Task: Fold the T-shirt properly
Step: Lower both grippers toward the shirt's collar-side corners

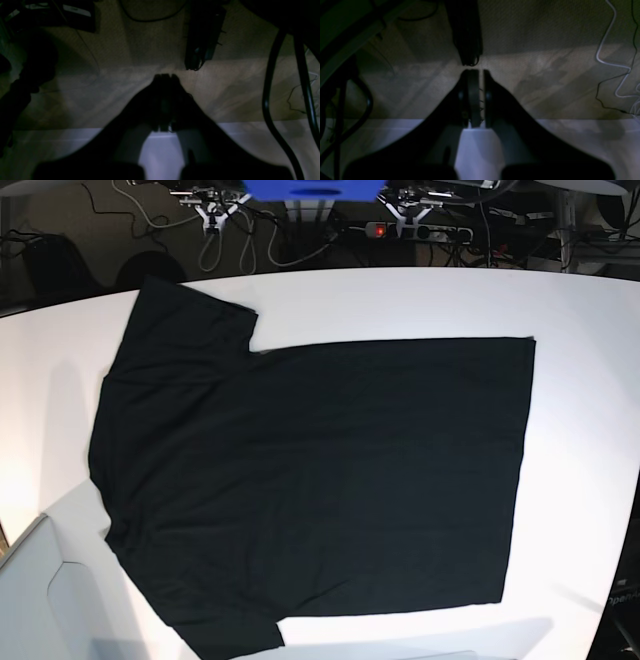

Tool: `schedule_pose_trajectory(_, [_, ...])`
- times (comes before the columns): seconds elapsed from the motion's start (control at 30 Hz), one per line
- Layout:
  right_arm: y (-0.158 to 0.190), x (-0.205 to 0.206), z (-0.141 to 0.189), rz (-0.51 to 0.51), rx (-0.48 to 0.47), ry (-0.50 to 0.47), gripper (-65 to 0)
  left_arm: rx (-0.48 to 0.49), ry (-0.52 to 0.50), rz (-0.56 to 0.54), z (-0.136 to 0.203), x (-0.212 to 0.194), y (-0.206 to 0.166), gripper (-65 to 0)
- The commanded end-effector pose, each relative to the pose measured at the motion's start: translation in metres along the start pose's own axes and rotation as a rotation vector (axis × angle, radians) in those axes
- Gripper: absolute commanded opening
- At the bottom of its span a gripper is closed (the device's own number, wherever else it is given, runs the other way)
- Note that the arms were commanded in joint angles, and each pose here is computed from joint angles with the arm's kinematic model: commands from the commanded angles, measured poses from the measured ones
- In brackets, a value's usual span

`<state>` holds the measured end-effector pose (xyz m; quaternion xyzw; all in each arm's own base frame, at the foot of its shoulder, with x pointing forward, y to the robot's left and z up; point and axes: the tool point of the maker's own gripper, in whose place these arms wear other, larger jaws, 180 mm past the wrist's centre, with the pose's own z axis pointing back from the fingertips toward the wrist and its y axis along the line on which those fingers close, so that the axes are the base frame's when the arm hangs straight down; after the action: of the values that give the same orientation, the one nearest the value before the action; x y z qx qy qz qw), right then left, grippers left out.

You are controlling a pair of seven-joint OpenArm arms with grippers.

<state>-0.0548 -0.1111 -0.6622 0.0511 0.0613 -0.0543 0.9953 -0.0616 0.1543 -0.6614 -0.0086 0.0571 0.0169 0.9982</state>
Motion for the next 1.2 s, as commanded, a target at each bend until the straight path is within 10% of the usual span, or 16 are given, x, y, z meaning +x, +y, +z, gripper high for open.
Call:
schedule_pose_trajectory(0.0, [-0.002,-0.002,0.000,0.006,0.011,0.004,-65.0,0.002,-0.004,0.003,0.000,-0.004,0.001,-64.8])
schedule_pose_trajectory(0.27, [-0.019,0.019,0.008,0.028,-0.008,-0.101,-65.0,-0.035,-0.129,0.059,0.009,0.003,-0.014,-64.8])
schedule_pose_trajectory(0.73, [-0.048,-0.017,0.011,0.034,-0.050,-0.002,-64.9,-0.029,-0.105,0.180,0.012,-0.021,0.002,-64.9])
schedule_pose_trajectory(1.17, [-0.070,-0.021,0.067,0.143,-0.066,-0.220,-65.0,0.010,-0.277,0.090,0.061,-0.024,0.047,-64.9])
